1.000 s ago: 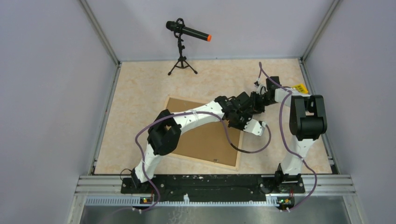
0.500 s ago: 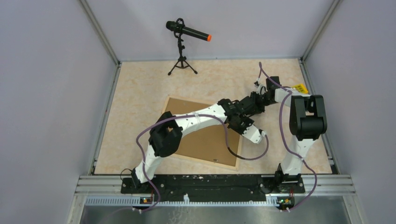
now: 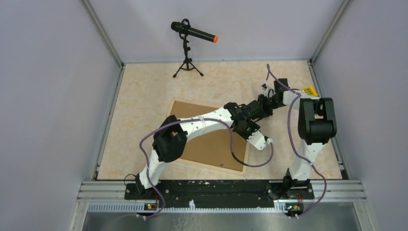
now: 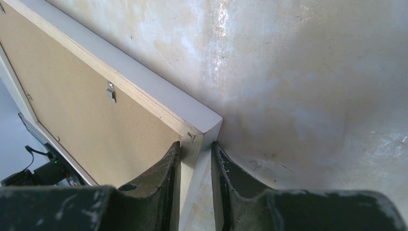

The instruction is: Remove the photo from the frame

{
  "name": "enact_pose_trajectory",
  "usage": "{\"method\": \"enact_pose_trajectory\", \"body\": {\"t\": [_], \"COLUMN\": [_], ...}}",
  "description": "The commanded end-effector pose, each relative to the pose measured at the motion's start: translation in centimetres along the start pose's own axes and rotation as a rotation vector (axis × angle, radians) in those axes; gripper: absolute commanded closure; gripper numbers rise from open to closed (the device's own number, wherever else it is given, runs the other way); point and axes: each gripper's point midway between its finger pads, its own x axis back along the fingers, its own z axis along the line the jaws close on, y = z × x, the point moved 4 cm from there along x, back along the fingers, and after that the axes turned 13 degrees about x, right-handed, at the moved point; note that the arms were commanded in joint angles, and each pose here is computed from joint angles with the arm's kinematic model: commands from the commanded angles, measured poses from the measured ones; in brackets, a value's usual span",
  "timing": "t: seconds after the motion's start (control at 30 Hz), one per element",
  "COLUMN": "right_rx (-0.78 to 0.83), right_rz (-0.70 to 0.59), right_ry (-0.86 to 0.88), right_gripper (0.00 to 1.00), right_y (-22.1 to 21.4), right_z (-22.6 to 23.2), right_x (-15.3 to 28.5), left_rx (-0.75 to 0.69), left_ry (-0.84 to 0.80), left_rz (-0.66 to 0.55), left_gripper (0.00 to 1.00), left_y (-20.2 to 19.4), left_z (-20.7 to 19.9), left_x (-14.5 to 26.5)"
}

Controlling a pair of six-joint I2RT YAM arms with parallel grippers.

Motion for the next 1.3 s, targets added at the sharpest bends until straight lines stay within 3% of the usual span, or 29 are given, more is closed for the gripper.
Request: {"method": "enact_pose_trajectory", "body": {"t": [0.0,0.4,0.6,0.7,0.77,0.87,0.97,1.1,1.27], "right_rx": [0.065,0.093,0.111,0.19,0.297,0.499,0.685,0.918,1.178], "right_rz": [0.029,0.03,0.009,-0.093,-0.168,-0.276,-0.369,-0.465,-0.426], "right_ry": [-0.139,-0.139,-0.086,0.013,0.089,0.201,0.246,0.256,0.242], "right_gripper": [0.89,0.88,0.83,0.68,0.56,0.42,0.36,0.27,0.27], "right_y": [-0.4,0.1,0.7,2.8,4.0,5.2,5.2,3.2,-0.6], "right_z": [-2.9,-2.8,-1.6,1.2,3.8,8.2,12.1,16.3,21.4], "right_x": [-2.1,-1.8,-0.8,2.1,4.7,9.2,13.9,16.8,15.4], "left_rx": [0.047,0.091,0.222,0.462,0.666,0.943,1.135,1.302,1.371], "left_ry": [-0.185,-0.157,-0.06,0.038,0.065,-0.004,-0.11,-0.327,-0.409], "left_rz": [0.195,0.246,0.153,0.027,-0.119,-0.364,-0.578,-0.811,-0.892], "left_gripper": [1.0,1.0,1.0,1.0,1.0,1.0,1.0,1.0,1.0], "left_y": [-4.1,-5.8,-5.1,-5.4,-6.7,-8.4,-9.2,-9.3,-8.3], "left_z": [-4.7,-5.0,-3.2,-1.0,0.7,1.5,1.2,-0.4,-2.5], "left_x": [1.6,3.5,5.6,8.1,10.6,15.0,18.8,21.9,23.0]}}
